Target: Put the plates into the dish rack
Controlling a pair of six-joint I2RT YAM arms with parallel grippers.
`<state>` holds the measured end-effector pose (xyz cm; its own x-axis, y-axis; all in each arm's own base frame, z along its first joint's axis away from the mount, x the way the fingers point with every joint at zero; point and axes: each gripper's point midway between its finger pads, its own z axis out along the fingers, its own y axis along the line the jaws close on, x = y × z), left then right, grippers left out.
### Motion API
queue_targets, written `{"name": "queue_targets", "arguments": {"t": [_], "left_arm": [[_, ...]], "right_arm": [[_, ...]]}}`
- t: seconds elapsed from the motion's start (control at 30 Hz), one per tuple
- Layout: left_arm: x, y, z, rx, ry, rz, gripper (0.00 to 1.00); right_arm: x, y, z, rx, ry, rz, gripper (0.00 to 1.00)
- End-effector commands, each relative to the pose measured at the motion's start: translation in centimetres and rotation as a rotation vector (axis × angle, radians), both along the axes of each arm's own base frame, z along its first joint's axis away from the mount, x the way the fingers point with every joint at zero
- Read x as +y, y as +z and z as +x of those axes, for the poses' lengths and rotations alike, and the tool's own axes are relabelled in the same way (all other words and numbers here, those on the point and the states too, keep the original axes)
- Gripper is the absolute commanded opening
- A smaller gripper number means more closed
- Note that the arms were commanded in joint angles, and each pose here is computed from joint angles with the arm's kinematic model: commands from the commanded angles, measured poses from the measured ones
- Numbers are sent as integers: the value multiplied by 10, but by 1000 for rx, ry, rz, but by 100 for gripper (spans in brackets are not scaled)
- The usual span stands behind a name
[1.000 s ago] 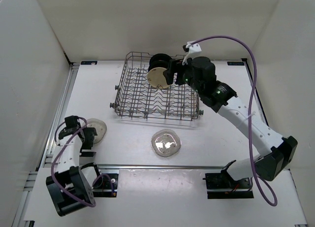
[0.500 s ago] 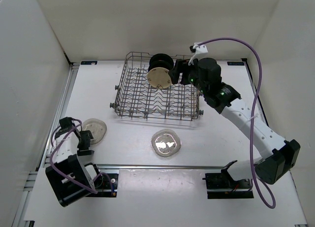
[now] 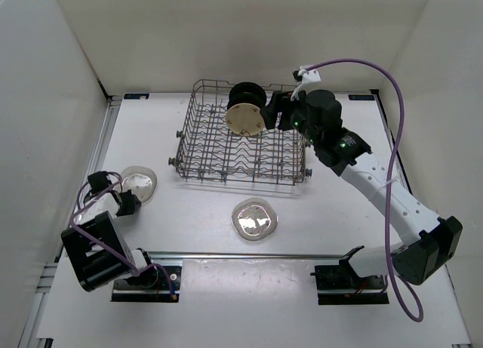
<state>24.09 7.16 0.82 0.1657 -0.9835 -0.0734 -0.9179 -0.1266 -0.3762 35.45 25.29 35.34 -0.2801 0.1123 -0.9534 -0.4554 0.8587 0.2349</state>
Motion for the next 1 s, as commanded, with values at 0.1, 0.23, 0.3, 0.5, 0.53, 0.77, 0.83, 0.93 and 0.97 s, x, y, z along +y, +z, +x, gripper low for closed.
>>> {"name": "queue_targets", "arguments": {"t": [0.1, 0.23, 0.3, 0.5, 0.53, 0.77, 0.83, 0.93, 0.97], "left_arm": [[-4, -23, -30, 116, -17, 11, 10], [18, 47, 18, -124, -17, 122, 10], [28, 93, 41, -246, 2, 182, 10], [48, 289, 95, -598, -83, 531, 10], [48, 306, 99, -601, -144, 610, 10], [-17, 347, 158, -624, -611, 812, 10], [-38, 354, 169, -641, -718, 851, 10], [-81, 350, 186, -656, -955, 913, 10], [-103, 349, 188, -673, -1030, 927, 10]], "right_arm": [[-5, 24, -6, -58, 5, 42, 71], [-7, 20, -9, -48, 5, 35, 70], [-7, 17, -9, -40, 5, 30, 70], [-8, 13, -11, -24, 5, 18, 68], [-10, 11, -10, -18, -4, 11, 68], [-12, -7, -12, 15, -3, -24, 68], [-13, -18, -14, 43, -2, -45, 68], [-15, -29, -17, 74, -2, -67, 68], [-15, -29, -17, 74, -2, -67, 68]]}}
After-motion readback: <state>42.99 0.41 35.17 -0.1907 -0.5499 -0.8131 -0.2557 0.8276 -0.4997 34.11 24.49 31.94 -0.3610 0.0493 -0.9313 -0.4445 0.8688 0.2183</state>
